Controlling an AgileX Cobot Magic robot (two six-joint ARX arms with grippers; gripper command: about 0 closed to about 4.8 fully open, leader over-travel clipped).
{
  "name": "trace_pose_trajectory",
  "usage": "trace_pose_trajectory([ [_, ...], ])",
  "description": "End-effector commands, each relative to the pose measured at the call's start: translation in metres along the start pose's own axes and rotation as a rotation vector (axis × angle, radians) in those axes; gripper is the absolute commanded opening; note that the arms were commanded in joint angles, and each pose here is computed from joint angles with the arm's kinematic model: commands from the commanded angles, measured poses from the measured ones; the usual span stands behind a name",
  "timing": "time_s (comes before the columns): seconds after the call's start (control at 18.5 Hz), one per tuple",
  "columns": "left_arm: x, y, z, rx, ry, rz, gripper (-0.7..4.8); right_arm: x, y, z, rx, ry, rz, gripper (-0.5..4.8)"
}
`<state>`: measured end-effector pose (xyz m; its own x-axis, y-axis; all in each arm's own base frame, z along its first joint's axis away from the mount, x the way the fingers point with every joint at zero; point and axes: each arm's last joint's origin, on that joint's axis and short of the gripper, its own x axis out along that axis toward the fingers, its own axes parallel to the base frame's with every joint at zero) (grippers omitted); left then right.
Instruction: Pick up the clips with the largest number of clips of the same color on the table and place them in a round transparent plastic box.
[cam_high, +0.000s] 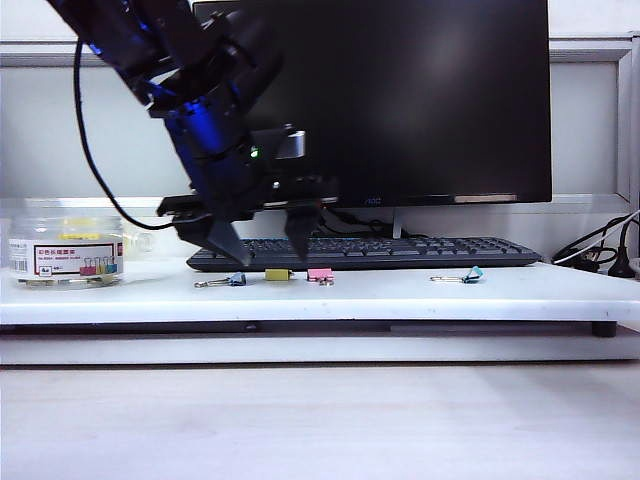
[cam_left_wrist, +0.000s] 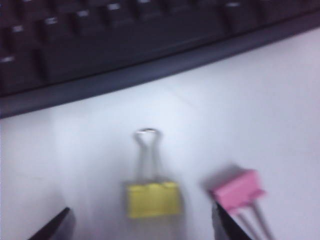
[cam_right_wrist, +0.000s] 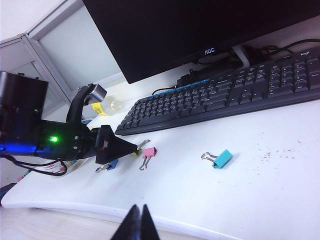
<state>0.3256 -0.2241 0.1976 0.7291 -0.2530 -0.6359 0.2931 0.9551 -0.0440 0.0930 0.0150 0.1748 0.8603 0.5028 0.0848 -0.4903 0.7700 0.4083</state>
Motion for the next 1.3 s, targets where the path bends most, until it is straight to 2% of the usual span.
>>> trace_pose_trajectory([
  [0.05, 0.002, 0.003, 0.003, -0.013, -0.006, -0.032, 3.63, 0.0, 0.001, 0.001, -0.008, -0.012, 0.013, -0.01],
  [0.16, 0.005, 0.002, 0.001, -0.003, 0.003, -0.061, 3.63, 0.0, 0.001, 0.001, -0.008, -0.012, 0.013, -0.01],
  [0.49, 0.015, 0.001, -0.002, 0.005, 0.025, -0.058, 3.62, 0.0, 0.001, 0.001, -0.008, -0.012, 0.013, -0.01],
  [0.54, 0.015, 0.0, 0.001, 0.017, 0.02, -0.064, 3.2, 0.0, 0.001, 0.001, -0.008, -0.012, 0.014, -0.01],
  [1.08, 0.016, -0.001, 0.0, 0.035, 0.081, -0.067, 3.17, 0.0, 0.001, 0.001, -0.011, -0.016, 0.015, -0.01],
  [1.25, 0.016, -0.001, -0.002, 0.064, 0.096, -0.064, 3.17, 0.0, 0.001, 0.001, -0.011, -0.016, 0.015, -0.01],
  [1.3, 0.016, -0.001, -0.002, 0.064, 0.099, -0.064, 2.89, 0.0, 0.001, 0.001, -0.011, -0.016, 0.015, -0.01],
])
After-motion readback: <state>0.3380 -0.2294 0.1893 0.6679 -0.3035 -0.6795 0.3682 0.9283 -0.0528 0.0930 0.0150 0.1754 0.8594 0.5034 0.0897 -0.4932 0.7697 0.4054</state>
